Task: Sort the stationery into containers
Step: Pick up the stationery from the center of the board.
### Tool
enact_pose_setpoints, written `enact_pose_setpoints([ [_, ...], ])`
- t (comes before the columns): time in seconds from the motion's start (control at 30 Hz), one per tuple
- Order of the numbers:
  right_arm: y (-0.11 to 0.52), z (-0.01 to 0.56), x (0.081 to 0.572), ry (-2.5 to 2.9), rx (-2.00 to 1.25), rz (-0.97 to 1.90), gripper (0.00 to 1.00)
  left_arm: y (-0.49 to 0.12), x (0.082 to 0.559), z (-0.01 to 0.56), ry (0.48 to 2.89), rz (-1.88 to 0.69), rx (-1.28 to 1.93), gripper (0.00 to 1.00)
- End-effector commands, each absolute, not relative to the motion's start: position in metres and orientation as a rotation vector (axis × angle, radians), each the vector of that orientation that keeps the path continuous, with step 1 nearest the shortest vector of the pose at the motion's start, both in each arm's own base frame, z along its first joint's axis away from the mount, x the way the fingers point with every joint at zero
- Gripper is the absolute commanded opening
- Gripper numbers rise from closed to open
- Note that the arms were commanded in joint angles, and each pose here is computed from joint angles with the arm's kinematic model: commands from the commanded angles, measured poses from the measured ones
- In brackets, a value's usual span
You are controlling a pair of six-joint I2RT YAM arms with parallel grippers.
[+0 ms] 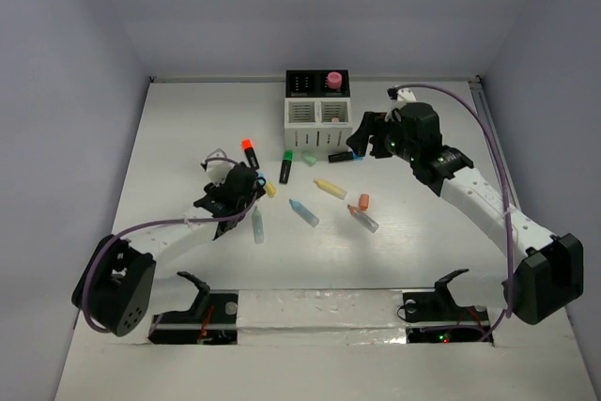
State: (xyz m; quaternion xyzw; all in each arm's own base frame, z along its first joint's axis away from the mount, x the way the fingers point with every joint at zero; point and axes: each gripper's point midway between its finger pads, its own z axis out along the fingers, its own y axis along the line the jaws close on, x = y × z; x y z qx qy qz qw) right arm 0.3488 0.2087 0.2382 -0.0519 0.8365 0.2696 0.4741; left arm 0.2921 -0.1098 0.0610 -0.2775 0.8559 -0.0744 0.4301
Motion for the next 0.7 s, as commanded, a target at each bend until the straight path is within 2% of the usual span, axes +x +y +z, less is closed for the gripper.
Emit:
enact_pose_setpoints([
  [0.0,0.216,0.262,0.343,1.960,-0.157,0.714,0.76,-0.114,0.313,0.078,2.092,-0.180,-0.673,0.65],
  [0.23,0.218,0.265,0.342,1.945,-0.164,0.729,0.76,-0.124,0.318,0.068,2.195,-0.128,-0.542,0.66],
  [0.37,0.217,0.264,0.344,1.943,-0.156,0.721,0.76,-0.123,0.313,0.066,2.239,-0.091,-0.459,0.73],
  [0.67,0.217,0.263,0.345,1.939,-0.152,0.723,0.76,-0.122,0.305,0.051,2.354,-0.007,-0.318,0.72],
])
